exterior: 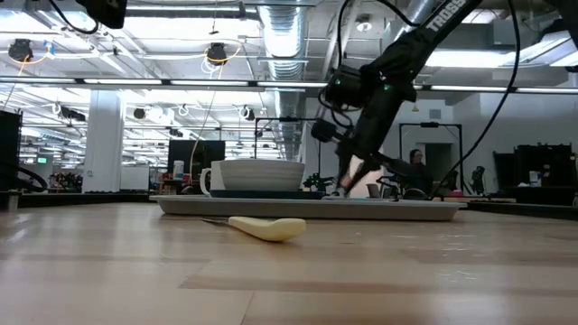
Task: Set up tray
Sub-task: Put the orange fork to the left of the blue spoon on the black napkin
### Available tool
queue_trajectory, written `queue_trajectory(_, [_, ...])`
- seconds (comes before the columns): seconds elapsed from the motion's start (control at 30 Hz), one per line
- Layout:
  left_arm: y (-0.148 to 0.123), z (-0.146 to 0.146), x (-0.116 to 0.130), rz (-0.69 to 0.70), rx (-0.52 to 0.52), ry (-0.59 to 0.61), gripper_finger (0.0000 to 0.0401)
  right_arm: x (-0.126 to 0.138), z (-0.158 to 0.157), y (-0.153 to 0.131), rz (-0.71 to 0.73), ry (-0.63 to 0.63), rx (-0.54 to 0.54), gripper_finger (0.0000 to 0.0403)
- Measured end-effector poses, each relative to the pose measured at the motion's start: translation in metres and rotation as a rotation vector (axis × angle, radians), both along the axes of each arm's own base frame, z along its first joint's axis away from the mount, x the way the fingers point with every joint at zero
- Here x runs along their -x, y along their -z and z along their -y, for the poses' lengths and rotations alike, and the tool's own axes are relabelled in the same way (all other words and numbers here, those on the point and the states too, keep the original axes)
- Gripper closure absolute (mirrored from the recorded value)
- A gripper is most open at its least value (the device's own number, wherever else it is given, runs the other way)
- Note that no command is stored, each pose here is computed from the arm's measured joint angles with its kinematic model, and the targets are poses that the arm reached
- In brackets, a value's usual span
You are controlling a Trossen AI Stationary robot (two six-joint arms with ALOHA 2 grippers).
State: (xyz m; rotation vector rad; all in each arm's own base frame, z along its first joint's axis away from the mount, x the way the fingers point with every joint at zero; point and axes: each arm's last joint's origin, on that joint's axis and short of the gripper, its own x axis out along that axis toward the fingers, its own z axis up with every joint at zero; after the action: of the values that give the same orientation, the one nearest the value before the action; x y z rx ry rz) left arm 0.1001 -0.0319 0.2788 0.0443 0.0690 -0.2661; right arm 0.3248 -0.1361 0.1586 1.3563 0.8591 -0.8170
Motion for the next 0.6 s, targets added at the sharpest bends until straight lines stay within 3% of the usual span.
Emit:
queue_trajectory(0.27, [0.000, 0.000, 0.000, 0.005, 0.002, 0.001, 0.0210, -0.006, -0.003, 0.015, -0.014, 0.005, -0.031, 0.0366])
queue_trajectory(0.6, [0.000, 0.000, 0.000, 0.003, 0.001, 0.001, 0.0210, -0.008, -0.002, 0.015, 0.000, 0.025, -0.045, 0.0366])
